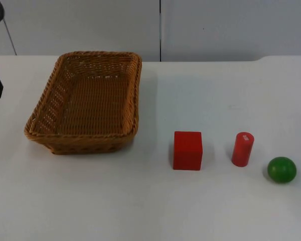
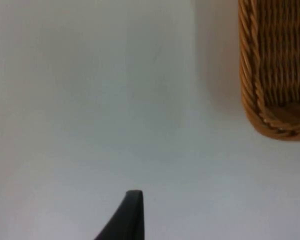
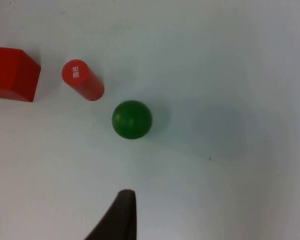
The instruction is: Pick up the basket with the left hand and place the object to the left of the red cylinder into the basket with the right hand.
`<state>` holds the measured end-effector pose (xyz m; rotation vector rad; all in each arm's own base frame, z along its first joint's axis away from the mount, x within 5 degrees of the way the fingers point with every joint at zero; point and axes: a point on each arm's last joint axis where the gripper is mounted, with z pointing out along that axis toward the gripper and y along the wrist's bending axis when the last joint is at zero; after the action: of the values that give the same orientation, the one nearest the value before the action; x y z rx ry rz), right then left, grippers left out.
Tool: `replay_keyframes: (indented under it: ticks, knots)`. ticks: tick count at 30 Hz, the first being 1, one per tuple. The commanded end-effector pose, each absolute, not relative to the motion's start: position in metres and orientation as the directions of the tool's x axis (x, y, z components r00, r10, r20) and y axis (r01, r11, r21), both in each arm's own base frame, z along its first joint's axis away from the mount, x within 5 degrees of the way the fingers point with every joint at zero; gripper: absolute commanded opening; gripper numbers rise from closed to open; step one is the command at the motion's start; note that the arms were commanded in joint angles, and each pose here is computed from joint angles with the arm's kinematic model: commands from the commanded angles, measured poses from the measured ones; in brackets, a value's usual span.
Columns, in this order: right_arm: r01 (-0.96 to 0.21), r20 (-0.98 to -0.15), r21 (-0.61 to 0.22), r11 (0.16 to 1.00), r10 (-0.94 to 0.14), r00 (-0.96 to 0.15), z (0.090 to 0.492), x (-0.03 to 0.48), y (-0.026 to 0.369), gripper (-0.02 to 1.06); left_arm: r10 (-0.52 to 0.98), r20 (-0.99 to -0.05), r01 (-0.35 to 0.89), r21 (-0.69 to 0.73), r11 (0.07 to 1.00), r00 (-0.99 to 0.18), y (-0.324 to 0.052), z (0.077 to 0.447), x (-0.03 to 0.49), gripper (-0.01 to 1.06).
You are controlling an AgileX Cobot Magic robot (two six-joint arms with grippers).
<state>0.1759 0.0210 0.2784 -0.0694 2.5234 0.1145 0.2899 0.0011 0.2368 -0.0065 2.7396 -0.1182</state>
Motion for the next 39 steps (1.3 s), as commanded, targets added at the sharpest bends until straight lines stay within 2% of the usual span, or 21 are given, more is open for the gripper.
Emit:
replay_keyframes:
  ticks: [1, 11, 16, 22, 30, 34, 38, 39]
  knots:
    - [-0.076, -0.603, 0.059, 0.995, -0.025, -0.798, 0.282, 0.178, 0.02, 1.05, -0.014, -0.377, 0.026, -0.102, 0.994, -0.926, 0.0, 0.228, 0.319, 1.05]
    - [-0.076, -0.604, 0.057, 0.995, -0.027, -0.796, 0.282, 0.178, 0.02, 1.05, 0.089, -0.311, 0.129, -0.111, 0.985, -0.946, -0.029, 0.189, 0.391, 1.05]
    - [-0.076, -0.604, 0.057, 0.995, -0.027, -0.796, 0.282, 0.178, 0.02, 1.05, 0.091, -0.275, 0.131, -0.13, 0.983, -0.957, -0.035, 0.164, 0.426, 1.05]
    - [-0.076, -0.606, 0.057, 0.995, -0.026, -0.795, 0.282, 0.179, 0.02, 1.05, 0.075, -0.253, 0.119, -0.162, 0.98, -0.965, -0.038, 0.14, 0.451, 1.05]
    - [-0.076, -0.612, 0.057, 0.995, -0.026, -0.791, 0.283, 0.179, 0.02, 1.05, 0.114, -0.233, 0.154, -0.165, 0.974, -0.966, -0.044, 0.116, 0.457, 1.05]
    - [-0.076, -0.614, 0.057, 0.995, -0.025, -0.789, 0.283, 0.179, 0.02, 1.05, 0.113, -0.203, 0.149, -0.17, 0.974, -0.972, -0.044, 0.103, 0.457, 0.96]
    - [-0.076, -0.614, 0.057, 0.995, -0.025, -0.789, 0.283, 0.179, 0.02, 1.05, 0.1, -0.186, 0.135, -0.19, 0.972, -0.977, -0.045, 0.098, 0.456, 0.58]
    - [-0.076, -0.614, 0.057, 0.995, -0.025, -0.789, 0.283, 0.179, 0.02, 1.05, 0.1, -0.186, 0.135, -0.19, 0.972, -0.977, -0.045, 0.098, 0.456, 0.58]
